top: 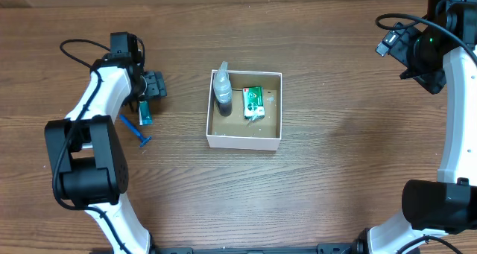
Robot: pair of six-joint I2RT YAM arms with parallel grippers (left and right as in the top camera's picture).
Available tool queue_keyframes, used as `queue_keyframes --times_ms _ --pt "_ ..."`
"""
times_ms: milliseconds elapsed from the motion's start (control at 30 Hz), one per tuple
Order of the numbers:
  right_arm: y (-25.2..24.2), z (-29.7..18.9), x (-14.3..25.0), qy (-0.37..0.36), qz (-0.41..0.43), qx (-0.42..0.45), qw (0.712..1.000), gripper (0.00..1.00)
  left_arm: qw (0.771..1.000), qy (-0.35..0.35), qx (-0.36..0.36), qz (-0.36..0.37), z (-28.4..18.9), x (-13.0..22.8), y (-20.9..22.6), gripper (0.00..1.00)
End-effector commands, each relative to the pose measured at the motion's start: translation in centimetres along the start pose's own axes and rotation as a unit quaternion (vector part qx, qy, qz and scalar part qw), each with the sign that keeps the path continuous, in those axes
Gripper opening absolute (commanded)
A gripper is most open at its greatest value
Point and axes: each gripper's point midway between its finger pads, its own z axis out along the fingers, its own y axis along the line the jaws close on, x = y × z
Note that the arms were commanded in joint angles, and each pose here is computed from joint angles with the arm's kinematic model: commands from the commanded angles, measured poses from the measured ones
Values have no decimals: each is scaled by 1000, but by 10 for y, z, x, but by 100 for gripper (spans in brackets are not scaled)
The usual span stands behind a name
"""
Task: Pack container
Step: 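Reach left gripper to the blue toothpaste tube and grasp it, then carry the toothpaste tube into the box and release it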
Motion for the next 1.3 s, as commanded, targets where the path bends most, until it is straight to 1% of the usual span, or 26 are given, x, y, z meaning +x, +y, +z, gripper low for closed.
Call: queue_keyframes --times_ms 0,433,500,567,633,700,800,833,933,1000,1133,1267 --pt "0 -5 -2 -7 0 -5 1000 100 1000 3 -7 -3 9 -2 0 75" --pt "0 -5 -2 -7 0 -5 1000 100 999 36 -13 -2 35 14 2 75" --pt "0 -5 -2 -7 0 -5 1000 100 999 38 -14 -2 36 15 2 71" --pt "0 -5 -2 -7 0 -5 1000 100 999 38 -15 -1 37 14 2 61" --pt "0 -5 -2 -7 0 -5 1000 100 999 37 -18 -1 37 14 3 43" --pt "0 -5 -2 -7 0 -5 1000 100 999 38 -18 -2 36 15 4 33" --pt "0 -5 -2 -7 0 -5 1000 100 999 45 -19 -2 36 18 5 13" --pt "0 -5 -2 -7 0 -5 1000 100 999 48 -20 -2 36 19 5 11" --pt "0 -5 -2 -7 0 -5 1000 100 998 61 -22 -1 33 24 6 9" --pt "0 -5 -2 -7 0 -5 1000 100 998 63 -23 0 24 20 6 9" --pt "0 -5 -2 -7 0 -5 1000 100 998 56 -20 20 -10 -4 2 12" --pt "0 -5 -2 -7 0 -5 1000 100 999 37 -10 25 -61 -34 -8 12"
